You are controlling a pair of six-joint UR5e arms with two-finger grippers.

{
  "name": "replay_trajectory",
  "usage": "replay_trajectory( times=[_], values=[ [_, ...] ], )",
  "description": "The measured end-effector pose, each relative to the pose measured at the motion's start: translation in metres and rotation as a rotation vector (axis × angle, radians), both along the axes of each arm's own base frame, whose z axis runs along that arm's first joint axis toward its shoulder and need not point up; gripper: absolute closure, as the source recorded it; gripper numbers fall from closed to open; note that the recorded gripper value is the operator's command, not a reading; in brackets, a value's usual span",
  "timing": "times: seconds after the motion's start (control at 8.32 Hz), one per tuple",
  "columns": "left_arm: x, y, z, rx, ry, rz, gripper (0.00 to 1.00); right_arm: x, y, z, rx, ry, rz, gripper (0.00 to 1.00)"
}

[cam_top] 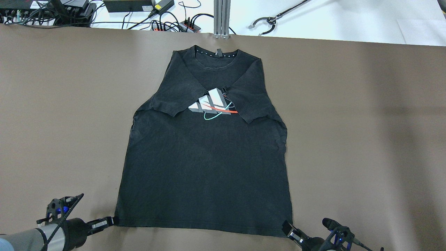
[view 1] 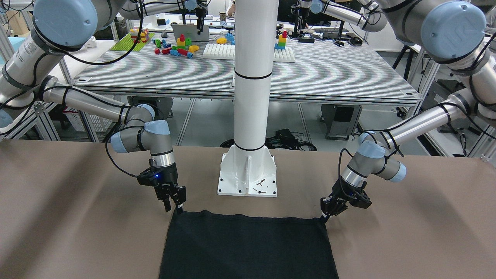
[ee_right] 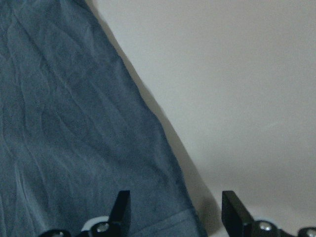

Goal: Fold clothes
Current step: 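Close both grippers on the hem corners nearest the robot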

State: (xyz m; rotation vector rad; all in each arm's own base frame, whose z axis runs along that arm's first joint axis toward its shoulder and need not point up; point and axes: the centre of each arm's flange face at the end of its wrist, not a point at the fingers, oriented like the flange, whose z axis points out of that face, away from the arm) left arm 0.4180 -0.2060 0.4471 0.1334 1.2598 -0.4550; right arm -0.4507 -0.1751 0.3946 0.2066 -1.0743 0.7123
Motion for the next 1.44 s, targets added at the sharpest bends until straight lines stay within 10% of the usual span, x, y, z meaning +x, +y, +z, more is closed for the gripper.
replay_trajectory(
  times=[0.84, 1.44],
  values=[
    [0.001, 0.0, 0.0, 0.0, 0.0, 0.001, 1.0, -0.007, 0.007, 0.008, 0.015, 0.017, 0.0, 0.47],
    [0.001, 0.0, 0.0, 0.0, -0.001, 0.0, 1.0, -0.011, 0.01, 0.011, 0.017, 0.027, -0.008, 0.88]
  ],
)
